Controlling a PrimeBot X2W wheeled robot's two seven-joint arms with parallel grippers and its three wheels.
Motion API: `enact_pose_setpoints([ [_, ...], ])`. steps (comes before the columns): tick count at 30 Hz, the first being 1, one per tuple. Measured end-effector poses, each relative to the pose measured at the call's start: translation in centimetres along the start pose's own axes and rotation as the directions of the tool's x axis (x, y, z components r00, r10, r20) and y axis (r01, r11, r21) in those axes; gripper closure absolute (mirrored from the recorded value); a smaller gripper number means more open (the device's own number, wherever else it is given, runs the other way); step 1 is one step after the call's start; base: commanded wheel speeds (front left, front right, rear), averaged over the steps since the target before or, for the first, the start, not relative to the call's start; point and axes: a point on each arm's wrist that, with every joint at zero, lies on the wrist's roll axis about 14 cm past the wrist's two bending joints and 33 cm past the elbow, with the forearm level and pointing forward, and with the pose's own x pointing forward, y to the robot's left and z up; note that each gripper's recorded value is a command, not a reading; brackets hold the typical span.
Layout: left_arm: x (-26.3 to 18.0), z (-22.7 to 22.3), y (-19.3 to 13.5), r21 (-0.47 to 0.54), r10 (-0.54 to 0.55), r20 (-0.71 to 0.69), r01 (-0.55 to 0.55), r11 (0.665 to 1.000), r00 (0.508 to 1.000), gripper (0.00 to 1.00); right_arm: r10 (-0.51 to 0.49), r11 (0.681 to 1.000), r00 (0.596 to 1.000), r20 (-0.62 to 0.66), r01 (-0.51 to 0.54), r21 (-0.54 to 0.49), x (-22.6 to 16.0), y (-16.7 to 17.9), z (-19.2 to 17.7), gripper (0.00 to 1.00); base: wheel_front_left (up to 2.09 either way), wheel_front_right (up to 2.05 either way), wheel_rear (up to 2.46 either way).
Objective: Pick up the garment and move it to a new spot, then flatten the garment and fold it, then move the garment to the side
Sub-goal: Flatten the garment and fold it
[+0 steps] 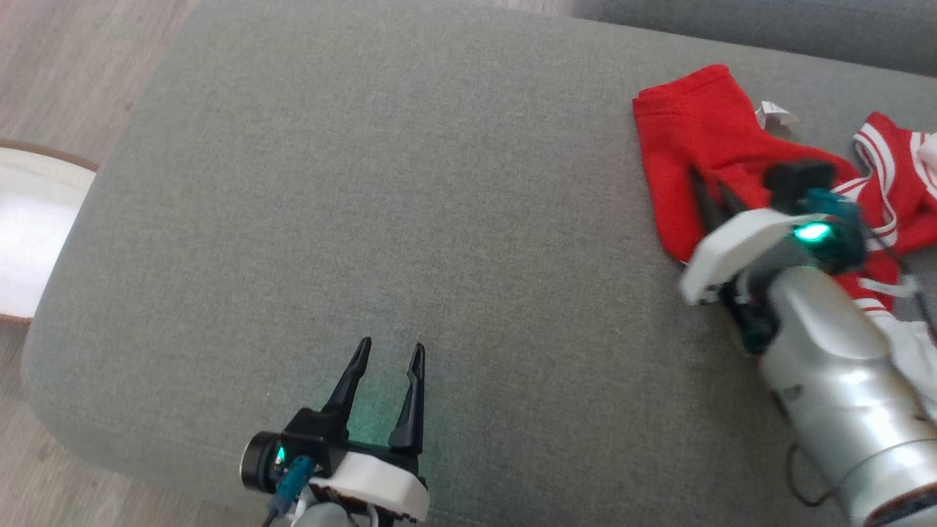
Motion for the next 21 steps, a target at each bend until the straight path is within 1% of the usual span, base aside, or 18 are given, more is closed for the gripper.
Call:
enact_pose_setpoints([
  [1, -0.1, 0.2, -0.1, 0.000, -0.002, 0.007, 0.002, 1.000, 1.000, 0.00, 0.059, 0.998, 0.998, 0.032, -0.059, -0.014, 0.1, 2.3, 1.0, 1.00, 0.00, 0.00, 0.00],
  [4, -0.3, 0.4, -0.1, -0.002, -0.008, 0.015, 0.008, 1.000, 1.000, 0.00, 0.187, 0.982, 0.980, 0.064, -0.186, -0.025, -0.1, 7.5, 2.0, 1.00, 0.00, 0.00, 0.00],
  [5, -0.4, 0.4, -0.1, -0.002, -0.008, 0.016, 0.008, 1.000, 1.000, 0.00, 0.225, 0.974, 0.972, 0.069, -0.224, -0.016, -0.4, 9.1, 2.0, 0.58, 0.00, 0.00, 0.00],
  [6, -0.5, 0.4, -0.2, -0.002, -0.008, 0.017, 0.008, 1.000, 1.000, 0.00, 0.266, 0.964, 0.962, 0.063, -0.266, -0.012, -0.8, 10.7, 1.7, 0.00, 0.00, 0.00, 0.00],
  [9, -0.6, 0.2, -0.1, -0.002, -0.007, 0.014, 0.007, 1.000, 1.000, 0.00, 0.361, 0.932, 0.932, 0.042, -0.362, 0.005, -2.3, 14.2, 0.6, 0.00, 0.00, 0.00, 0.00],
  [10, -0.6, 0.3, -0.1, -0.002, -0.006, 0.015, 0.006, 1.000, 1.000, 0.00, 0.378, 0.926, 0.925, 0.038, -0.379, 0.010, -2.6, 14.8, 0.3, 0.00, 0.00, 0.00, 0.00],
  [12, -0.6, 0.4, 0.0, -0.003, -0.004, 0.019, 0.004, 1.000, 1.000, 0.00, 0.387, 0.922, 0.921, 0.035, -0.388, 0.007, -3.1, 14.6, 0.1, 0.00, 0.00, 0.00, 0.00],
  [16, -0.5, 0.5, -0.1, -0.003, -0.009, 0.022, 0.009, 1.000, 1.000, 0.00, 0.330, 0.944, 0.943, 0.041, -0.331, 0.005, -3.2, 11.5, 0.0, 0.00, 0.00, 0.00, 0.00],
  [21, -0.5, 0.4, -0.1, -0.003, -0.008, 0.019, 0.008, 1.000, 1.000, 0.00, 0.191, 0.981, 0.982, 0.011, -0.191, 0.028, -2.5, 6.3, -1.2, 0.00, 0.00, 0.00, 0.00],
])
